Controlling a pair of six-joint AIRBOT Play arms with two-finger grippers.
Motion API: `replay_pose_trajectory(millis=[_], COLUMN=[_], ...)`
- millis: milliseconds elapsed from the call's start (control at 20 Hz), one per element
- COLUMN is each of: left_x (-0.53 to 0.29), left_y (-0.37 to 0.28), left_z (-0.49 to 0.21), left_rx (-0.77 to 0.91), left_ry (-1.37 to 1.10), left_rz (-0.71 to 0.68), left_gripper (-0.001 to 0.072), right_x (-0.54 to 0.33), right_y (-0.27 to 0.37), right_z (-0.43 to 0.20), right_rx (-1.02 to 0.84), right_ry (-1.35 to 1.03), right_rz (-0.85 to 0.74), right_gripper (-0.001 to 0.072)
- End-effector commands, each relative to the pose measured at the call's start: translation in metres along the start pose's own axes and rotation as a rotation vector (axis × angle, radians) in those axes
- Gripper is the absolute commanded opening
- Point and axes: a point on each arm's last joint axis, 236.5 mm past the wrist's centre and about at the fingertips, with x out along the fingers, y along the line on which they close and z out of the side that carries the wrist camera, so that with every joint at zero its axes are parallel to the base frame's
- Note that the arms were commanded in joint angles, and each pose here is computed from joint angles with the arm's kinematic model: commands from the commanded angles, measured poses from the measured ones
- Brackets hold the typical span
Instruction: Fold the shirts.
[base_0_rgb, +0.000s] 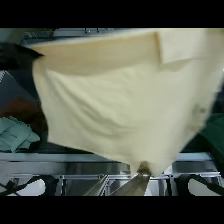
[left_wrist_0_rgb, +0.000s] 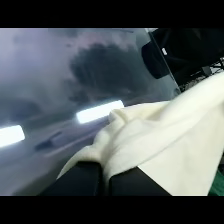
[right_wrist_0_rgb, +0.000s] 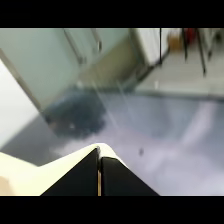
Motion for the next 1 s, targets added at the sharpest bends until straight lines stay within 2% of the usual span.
replay_pose_trajectory(millis=[0,100,150,200,300,350,450,500,600,650,750,950], left_x=[0.063,0.085,0.090,0.093,0.087,0.078,0.054,0.042,0.020,0.011,-0.003,-0.032], left_y=[0.115,0.150,0.163,0.173,0.180,0.179,0.175,0.172,0.165,0.162,0.153,0.144], left_z=[-0.052,-0.069,-0.071,-0.067,-0.051,-0.041,-0.027,-0.027,-0.044,-0.056,-0.084,-0.145], left_rx=[-0.142,-0.212,-0.247,-0.281,-0.318,-0.334,-0.386,-0.394,-0.430,-0.457,-0.512,-0.594], left_ry=[0.067,0.114,0.122,0.121,0.117,0.118,0.125,0.139,0.209,0.236,0.258,0.282], left_rz=[0.065,0.057,0.056,0.054,0.029,0.009,-0.027,-0.044,-0.070,-0.083,-0.114,-0.058], left_gripper=[0.0033,0.0035,0.0044,0.0240,0.0683,0.0720,0.0720,0.0720,0.0579,0.0570,0.0570,0.0570], right_x=[0.116,0.142,0.149,0.149,0.134,0.118,0.080,0.061,0.019,0.002,-0.033,-0.089], right_y=[-0.089,-0.122,-0.133,-0.142,-0.145,-0.143,-0.128,-0.116,-0.089,-0.080,-0.063,-0.026], right_z=[-0.122,-0.159,-0.169,-0.174,-0.173,-0.169,-0.171,-0.177,-0.199,-0.213,-0.250,-0.309], right_rx=[0.082,0.173,0.253,0.318,0.382,0.406,0.458,0.509,0.624,0.678,0.757,0.897], right_ry=[0.202,0.240,0.236,0.234,0.258,0.282,0.375,0.431,0.547,0.586,0.646,0.607], right_rz=[-0.087,-0.087,-0.089,-0.097,-0.081,-0.055,0.042,0.100,0.195,0.199,0.140,-0.061], right_gripper=[0.0016,0.0031,0.0255,0.0481,0.0489,0.0488,0.0370,0.0371,0.0371,0.0369,0.0354,0.0355])
